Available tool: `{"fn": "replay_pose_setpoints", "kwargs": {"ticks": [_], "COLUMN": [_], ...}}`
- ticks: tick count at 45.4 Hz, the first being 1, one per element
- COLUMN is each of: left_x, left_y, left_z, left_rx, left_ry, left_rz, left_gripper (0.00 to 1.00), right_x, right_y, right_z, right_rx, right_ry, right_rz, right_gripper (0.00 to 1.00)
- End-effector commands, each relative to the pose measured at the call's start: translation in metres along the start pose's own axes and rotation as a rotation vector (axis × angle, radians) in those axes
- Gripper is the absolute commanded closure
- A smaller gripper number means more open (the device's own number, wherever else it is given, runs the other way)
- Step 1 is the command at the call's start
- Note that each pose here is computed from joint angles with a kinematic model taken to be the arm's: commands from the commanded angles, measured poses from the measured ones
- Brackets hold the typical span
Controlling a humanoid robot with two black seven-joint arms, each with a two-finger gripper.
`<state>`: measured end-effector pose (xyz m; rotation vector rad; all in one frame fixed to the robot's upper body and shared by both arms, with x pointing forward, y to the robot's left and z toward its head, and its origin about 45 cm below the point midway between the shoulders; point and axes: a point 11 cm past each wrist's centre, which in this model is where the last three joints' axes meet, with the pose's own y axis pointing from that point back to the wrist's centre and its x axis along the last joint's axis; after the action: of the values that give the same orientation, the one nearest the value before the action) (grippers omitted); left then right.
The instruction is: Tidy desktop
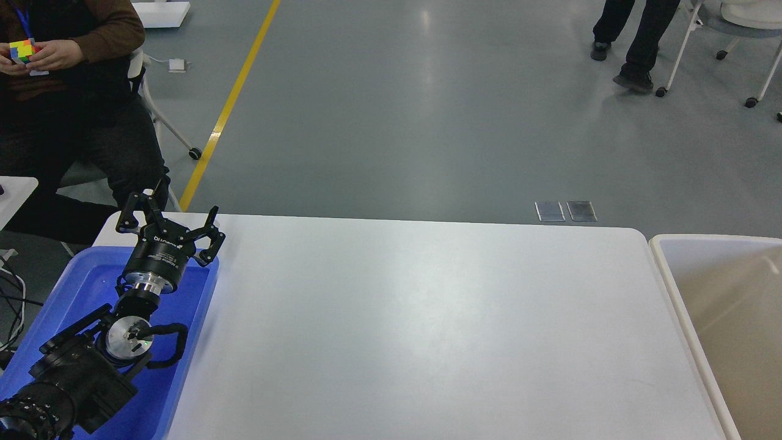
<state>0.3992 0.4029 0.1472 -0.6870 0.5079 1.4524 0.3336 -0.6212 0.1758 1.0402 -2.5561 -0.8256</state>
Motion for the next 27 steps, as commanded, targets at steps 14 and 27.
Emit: {"fn": "replay_pose_setpoints", "kwargs": {"ticks": [14, 27], "left_x": [0.000, 0.000], "left_y": [0.000, 0.000], "left_z": [0.000, 0.000], "left_rx": [0.000, 0.000], "left_ry": [0.000, 0.000], "left_rz": [0.000, 0.000], "left_gripper": [0.00, 0.00], "right_x": [-0.080, -0.169], "right_y": [0.016, 0.048], "right_z": [0.010, 0.046], "right_rx": [0.063, 0.047], "right_ry": [-0.327, -0.363], "right_rz": [-0.605, -1.007], "right_gripper": [0.00, 0.00]}}
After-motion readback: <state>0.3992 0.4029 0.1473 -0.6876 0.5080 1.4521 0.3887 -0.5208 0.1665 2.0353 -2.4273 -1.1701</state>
